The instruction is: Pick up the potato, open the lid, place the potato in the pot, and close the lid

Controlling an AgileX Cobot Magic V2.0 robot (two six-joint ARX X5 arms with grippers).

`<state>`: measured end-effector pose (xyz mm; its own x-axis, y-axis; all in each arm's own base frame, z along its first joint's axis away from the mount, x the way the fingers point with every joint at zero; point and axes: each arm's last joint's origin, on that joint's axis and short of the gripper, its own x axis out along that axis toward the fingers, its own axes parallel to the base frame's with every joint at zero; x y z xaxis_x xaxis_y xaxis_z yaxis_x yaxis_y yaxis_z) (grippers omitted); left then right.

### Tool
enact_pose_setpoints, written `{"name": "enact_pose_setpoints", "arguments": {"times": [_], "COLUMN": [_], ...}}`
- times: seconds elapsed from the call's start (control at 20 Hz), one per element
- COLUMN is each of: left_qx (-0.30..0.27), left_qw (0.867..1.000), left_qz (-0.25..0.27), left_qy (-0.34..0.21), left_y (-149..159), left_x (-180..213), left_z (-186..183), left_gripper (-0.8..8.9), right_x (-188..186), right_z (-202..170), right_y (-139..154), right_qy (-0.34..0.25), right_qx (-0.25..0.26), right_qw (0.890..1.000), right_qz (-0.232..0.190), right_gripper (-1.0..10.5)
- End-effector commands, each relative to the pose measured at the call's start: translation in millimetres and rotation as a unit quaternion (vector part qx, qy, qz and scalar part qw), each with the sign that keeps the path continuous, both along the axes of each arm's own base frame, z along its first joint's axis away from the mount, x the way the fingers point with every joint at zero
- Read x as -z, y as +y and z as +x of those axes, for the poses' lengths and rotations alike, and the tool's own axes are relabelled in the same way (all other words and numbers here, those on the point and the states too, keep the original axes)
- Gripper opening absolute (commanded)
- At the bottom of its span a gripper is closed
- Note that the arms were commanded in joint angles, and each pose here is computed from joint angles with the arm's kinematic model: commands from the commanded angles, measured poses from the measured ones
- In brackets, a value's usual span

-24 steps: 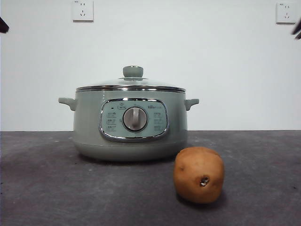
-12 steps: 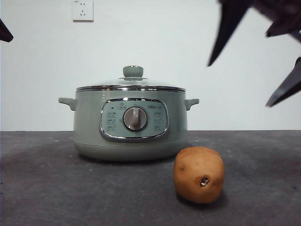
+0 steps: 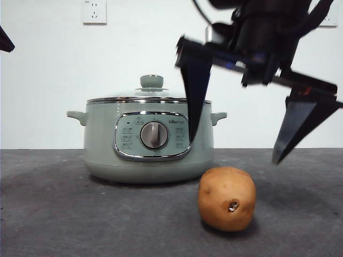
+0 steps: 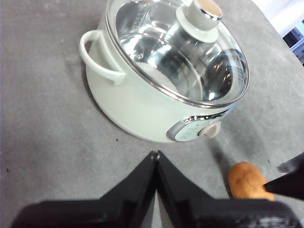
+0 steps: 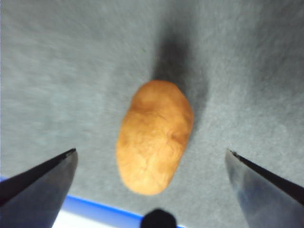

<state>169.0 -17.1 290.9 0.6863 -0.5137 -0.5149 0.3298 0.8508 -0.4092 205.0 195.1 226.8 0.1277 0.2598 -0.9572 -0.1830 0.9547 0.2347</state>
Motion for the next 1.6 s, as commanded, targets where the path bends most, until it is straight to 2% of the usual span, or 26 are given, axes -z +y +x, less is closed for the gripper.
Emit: {"name": "enact_pose_setpoints", "arguments": {"times": [0.05, 0.3, 0.45, 0.5, 0.6, 0.65, 0.7, 1.0, 1.3, 1.4, 1.5, 1.6], "left_qx": [0.008, 0.013, 0.013, 0.013, 0.013, 0.013, 0.013, 0.014, 0.054, 0.077, 0.090, 0.095], "left_qw": [1.000, 1.000, 1.000, 1.000, 1.000, 1.000, 1.000, 1.000, 0.998, 0.995, 0.993, 0.989], "left_qz": [0.009, 0.015, 0.015, 0.015, 0.015, 0.015, 0.015, 0.015, 0.017, 0.019, 0.043, 0.093], "left_qy": [-0.004, 0.004, 0.005, 0.005, 0.005, 0.005, 0.005, 0.004, 0.041, 0.057, 0.065, 0.060], "left_y": [0.3, 0.3, 0.3, 0.3, 0.3, 0.3, 0.3, -0.1, -16.9, -29.1, -42.6, -57.3], "left_x": [-0.8, 1.1, 1.2, 1.2, 1.2, 1.2, 1.2, -0.7, -11.7, -18.6, -27.5, -38.8], "left_z": [-0.6, -2.0, -2.1, -2.1, -2.1, -2.1, -2.1, 1.4, 35.3, 55.0, 77.0, 101.1], "left_gripper": [-0.03, -0.03, -0.03, -0.03, -0.03, -0.03, -0.03, -0.03, 0.06, 1.12, 3.12, 5.02], "right_x": [13.5, 42.7, 47.9, 48.4, 48.8, 48.8, 48.8, 44.6, 6.4, -11.1, -27.4, -41.4], "right_z": [1.6, 6.4, 9.4, 9.5, 9.5, 9.3, 8.9, 6.4, -13.7, -23.9, -34.2, -44.1], "right_y": [8.1, 19.8, 23.3, 23.7, 23.8, 24.0, 24.2, 21.2, 1.0, -9.0, -19.4, -29.2], "right_qy": [0.012, 0.045, 0.041, 0.042, 0.042, 0.043, 0.046, 0.045, 0.032, 0.017, 0.002, -0.012], "right_qx": [0.008, -0.001, -0.002, -0.003, -0.018, -0.026, -0.040, -0.081, -0.133, -0.161, -0.178, -0.178], "right_qw": [1.000, 0.997, 0.998, 0.998, 0.998, 0.998, 0.997, 0.995, 0.989, 0.986, 0.983, 0.983], "right_qz": [-0.024, -0.055, -0.051, -0.049, -0.049, -0.047, -0.043, -0.047, -0.050, -0.046, -0.039, -0.030], "right_gripper": [5.7, 5.7, 5.3, 4.2, 1.1, 0.2, 0.0, 0.0, 0.0, 0.0, 0.0, 0.0]}}
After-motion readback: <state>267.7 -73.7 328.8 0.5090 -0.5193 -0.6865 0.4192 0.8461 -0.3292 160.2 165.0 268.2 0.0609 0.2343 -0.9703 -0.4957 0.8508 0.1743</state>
